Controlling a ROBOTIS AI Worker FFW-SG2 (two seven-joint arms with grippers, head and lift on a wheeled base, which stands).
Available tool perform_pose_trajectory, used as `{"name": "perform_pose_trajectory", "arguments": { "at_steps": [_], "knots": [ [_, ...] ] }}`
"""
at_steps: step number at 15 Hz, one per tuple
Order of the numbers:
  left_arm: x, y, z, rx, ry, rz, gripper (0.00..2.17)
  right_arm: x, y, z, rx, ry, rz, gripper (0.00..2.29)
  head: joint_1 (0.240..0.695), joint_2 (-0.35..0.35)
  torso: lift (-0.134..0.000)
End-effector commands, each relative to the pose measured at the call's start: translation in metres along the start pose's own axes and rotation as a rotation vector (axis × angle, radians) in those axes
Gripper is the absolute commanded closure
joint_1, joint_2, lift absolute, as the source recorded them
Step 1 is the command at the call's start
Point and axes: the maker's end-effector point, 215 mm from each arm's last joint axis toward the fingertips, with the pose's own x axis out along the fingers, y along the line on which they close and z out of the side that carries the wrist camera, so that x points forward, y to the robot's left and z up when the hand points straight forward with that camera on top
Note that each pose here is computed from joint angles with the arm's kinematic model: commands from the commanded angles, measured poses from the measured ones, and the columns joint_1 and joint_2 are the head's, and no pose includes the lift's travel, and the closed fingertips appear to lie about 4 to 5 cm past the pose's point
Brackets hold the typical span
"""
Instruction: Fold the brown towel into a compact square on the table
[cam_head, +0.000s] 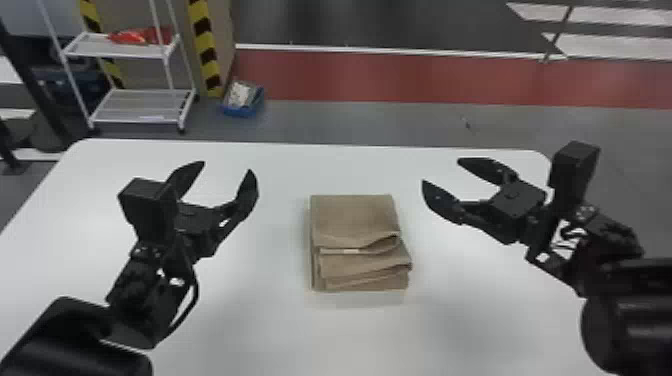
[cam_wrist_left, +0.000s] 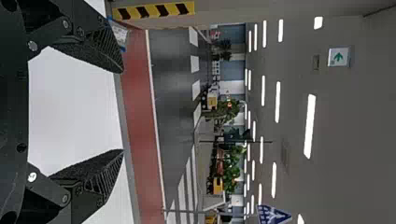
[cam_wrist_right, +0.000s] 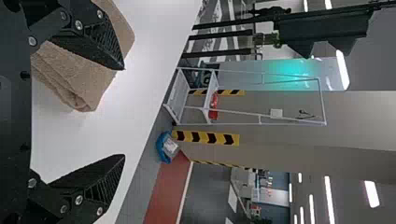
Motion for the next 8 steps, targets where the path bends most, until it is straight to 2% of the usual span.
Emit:
{"name": "perform_pose_trajectory", "arguments": {
  "at_steps": [1,4,6,8],
  "knots": [
    [-0.006,0.027,0.020,-0.021,-0.053,0.090,0.06,-0.007,0.012,0.025,-0.001,-0.131,-0.028,0.04,0.695,-0.046,-0.124],
    [-0.017,0.036,0.021,-0.051,-0.078,0.139,0.06,-0.015,0.014,0.032,0.013,-0.216,-0.088,0.04,0.673,0.000,-0.124],
    [-0.021,0.042,0.013,-0.061,-0.077,0.168,0.06,-0.030,0.004,0.030,0.010,-0.256,-0.184,0.04,0.672,0.007,-0.124],
    [-0.025,0.051,0.007,-0.067,-0.075,0.192,0.06,-0.048,-0.007,0.020,0.056,-0.268,-0.277,0.04,0.678,-0.003,-0.124]
  ]
}}
